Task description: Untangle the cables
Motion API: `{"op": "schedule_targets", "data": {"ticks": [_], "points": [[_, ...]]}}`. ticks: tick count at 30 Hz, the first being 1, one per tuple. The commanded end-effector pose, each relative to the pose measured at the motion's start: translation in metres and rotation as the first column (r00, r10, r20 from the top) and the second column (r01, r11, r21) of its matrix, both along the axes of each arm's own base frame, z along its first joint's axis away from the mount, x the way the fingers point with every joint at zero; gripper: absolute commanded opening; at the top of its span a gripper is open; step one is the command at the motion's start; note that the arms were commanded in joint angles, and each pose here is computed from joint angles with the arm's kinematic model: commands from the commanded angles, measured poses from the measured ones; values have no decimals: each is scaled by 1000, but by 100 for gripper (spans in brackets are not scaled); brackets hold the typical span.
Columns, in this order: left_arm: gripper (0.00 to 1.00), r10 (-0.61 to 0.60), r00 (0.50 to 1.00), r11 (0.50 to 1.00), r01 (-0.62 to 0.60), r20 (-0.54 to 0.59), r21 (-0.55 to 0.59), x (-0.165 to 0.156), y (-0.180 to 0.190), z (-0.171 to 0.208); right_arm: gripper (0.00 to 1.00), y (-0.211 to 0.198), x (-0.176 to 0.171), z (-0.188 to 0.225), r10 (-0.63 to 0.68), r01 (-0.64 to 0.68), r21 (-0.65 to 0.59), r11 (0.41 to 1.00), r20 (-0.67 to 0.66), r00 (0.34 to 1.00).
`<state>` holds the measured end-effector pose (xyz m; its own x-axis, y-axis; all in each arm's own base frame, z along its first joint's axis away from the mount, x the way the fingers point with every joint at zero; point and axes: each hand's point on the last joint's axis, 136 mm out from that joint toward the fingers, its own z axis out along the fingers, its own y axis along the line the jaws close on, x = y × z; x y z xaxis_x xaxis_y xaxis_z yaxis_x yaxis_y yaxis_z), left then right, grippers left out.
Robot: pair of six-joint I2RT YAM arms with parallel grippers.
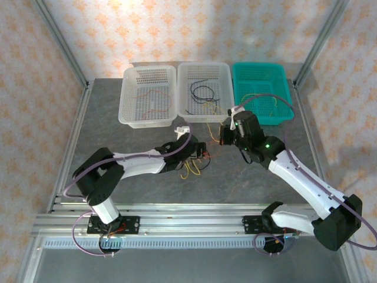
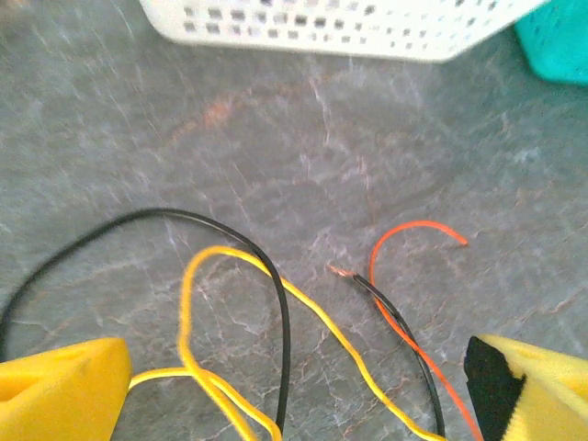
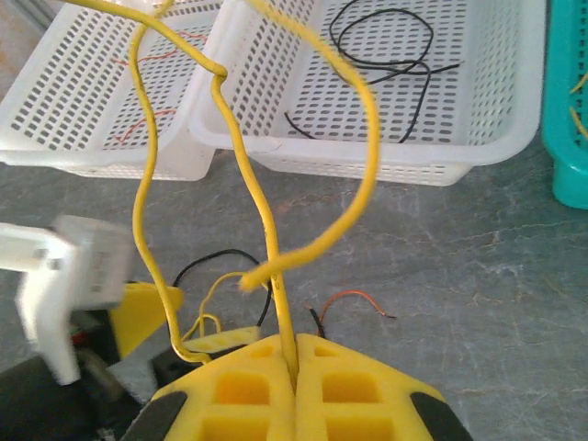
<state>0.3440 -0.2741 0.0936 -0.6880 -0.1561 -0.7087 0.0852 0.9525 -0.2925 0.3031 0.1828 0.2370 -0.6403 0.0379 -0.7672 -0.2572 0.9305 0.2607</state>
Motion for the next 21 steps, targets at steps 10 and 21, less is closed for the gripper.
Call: {"op": "schedule_targets", "data": {"ticks": [10, 21], "points": [[96, 38, 987, 999, -41, 158, 14, 4, 16, 53, 0, -28, 0, 27, -45, 58, -87, 995, 143, 989], [95, -255, 939, 945, 292, 231, -147, -5, -57, 72, 0, -3, -16, 56, 89, -93, 22, 995, 158, 983]]}}
